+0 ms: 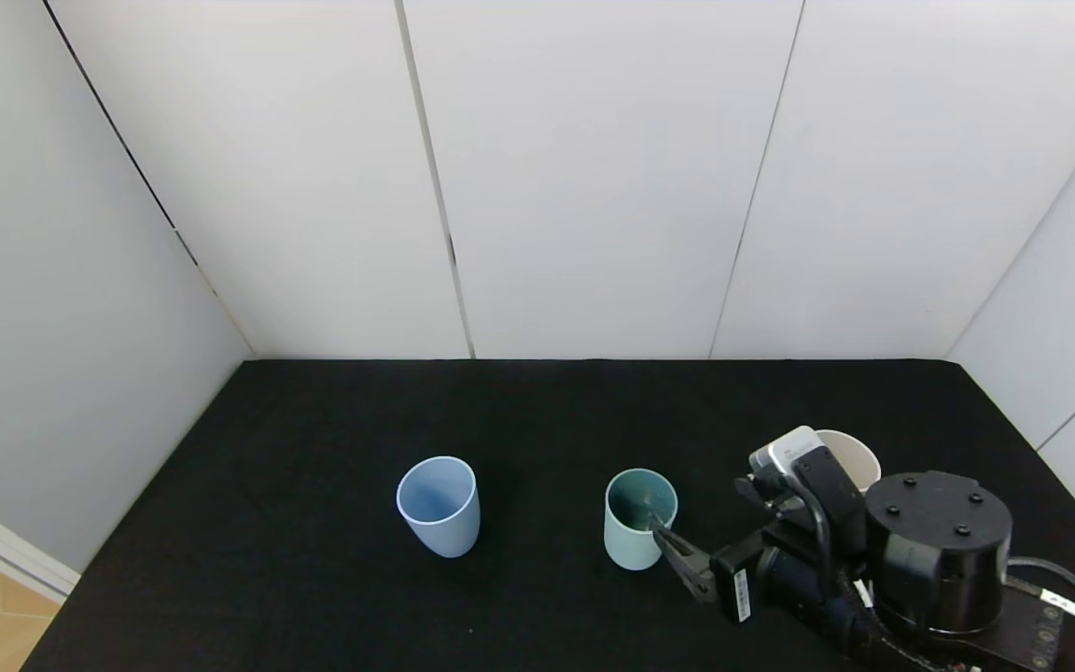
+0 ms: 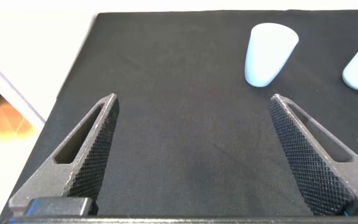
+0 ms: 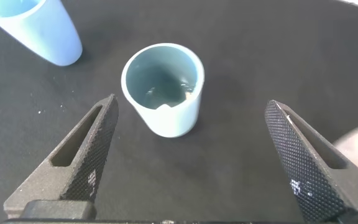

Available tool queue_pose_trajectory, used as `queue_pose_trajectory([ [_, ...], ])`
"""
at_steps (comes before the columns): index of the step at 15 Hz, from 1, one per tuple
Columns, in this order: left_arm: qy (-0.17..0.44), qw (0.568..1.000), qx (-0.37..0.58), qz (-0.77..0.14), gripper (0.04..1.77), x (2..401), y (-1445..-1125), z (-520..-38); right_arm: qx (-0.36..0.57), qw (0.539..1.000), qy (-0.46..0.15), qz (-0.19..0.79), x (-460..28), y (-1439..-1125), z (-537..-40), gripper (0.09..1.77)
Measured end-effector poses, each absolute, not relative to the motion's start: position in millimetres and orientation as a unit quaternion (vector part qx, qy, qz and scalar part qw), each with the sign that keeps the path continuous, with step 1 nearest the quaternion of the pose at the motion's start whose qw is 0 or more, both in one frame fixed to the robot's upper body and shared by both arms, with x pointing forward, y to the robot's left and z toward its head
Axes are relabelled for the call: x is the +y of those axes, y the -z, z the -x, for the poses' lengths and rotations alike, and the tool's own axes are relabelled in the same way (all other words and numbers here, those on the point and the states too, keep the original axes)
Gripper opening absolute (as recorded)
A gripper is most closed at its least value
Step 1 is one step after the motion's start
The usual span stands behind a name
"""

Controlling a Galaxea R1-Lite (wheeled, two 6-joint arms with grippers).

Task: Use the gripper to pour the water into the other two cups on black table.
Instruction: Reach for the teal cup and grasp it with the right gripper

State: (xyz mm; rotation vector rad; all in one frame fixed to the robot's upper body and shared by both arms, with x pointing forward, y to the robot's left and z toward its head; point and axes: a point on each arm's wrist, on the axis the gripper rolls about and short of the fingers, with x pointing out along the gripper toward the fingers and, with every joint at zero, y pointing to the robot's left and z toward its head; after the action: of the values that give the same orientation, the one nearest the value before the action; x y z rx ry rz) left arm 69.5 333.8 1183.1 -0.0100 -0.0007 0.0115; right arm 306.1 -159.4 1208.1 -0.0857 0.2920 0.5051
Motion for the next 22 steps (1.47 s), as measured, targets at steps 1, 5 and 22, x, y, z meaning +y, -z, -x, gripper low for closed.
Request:
queue_pose_trajectory([
  [1, -0.006, 1.0, 0.0, 0.005, 1.72, 334, -1183, -69, 0.149, 0.955, -0.251, 0.046, -156, -1203, -308, 1.71],
  [5, -0.006, 1.0, -0.001, 0.005, 1.72, 334, -1183, -69, 0.159, 0.953, -0.252, 0.052, -142, -1190, -322, 1.71],
  [22, -0.006, 1.0, -0.001, 0.005, 1.72, 334, -1183, -69, 0.158, 0.951, -0.254, 0.075, -106, -1160, -366, 1.71],
])
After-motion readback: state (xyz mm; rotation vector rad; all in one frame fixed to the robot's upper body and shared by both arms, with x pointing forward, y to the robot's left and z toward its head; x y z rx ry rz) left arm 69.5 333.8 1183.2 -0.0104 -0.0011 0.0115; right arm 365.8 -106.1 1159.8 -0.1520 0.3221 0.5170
